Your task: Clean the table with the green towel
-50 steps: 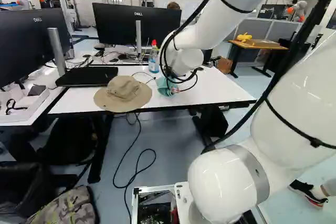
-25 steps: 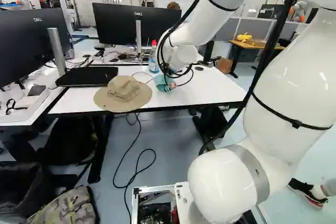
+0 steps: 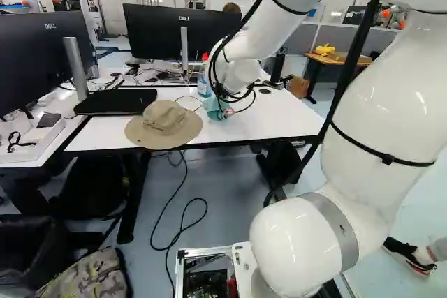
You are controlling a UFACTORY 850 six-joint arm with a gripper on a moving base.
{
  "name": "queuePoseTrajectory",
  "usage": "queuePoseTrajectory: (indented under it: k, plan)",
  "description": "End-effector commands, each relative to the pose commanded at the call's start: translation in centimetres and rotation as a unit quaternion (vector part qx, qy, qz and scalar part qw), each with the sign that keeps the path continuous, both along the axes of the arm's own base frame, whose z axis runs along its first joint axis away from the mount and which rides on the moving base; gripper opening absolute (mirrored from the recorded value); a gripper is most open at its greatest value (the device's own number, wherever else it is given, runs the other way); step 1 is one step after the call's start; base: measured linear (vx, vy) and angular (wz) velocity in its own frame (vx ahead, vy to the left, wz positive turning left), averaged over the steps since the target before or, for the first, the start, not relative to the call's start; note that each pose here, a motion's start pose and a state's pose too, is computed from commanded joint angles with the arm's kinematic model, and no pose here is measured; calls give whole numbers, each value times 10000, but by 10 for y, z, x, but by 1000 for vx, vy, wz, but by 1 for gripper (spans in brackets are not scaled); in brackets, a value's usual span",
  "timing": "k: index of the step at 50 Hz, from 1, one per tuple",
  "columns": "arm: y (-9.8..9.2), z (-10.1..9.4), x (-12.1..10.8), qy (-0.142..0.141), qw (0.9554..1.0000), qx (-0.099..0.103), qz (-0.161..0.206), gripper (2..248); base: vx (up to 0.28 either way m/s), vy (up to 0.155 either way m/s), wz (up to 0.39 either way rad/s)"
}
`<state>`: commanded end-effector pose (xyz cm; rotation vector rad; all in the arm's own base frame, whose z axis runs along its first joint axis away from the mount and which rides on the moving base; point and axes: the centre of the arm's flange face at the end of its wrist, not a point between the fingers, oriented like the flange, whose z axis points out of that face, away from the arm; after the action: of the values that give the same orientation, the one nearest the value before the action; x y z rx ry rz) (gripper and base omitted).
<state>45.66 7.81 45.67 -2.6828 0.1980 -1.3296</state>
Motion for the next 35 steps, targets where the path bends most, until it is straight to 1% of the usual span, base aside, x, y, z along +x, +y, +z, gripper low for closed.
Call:
queuePoseTrajectory:
  k: [6, 16, 35]
  plan:
    - [-1, 0, -6, 2, 10000, 0, 0, 25, 0, 0, 0]
    - [-7, 0, -25, 4, 10000, -1, -25, 25, 0, 0, 0]
    - [-29, -2, -56, -10, 9998, 2, -221, 25, 0, 0, 0]
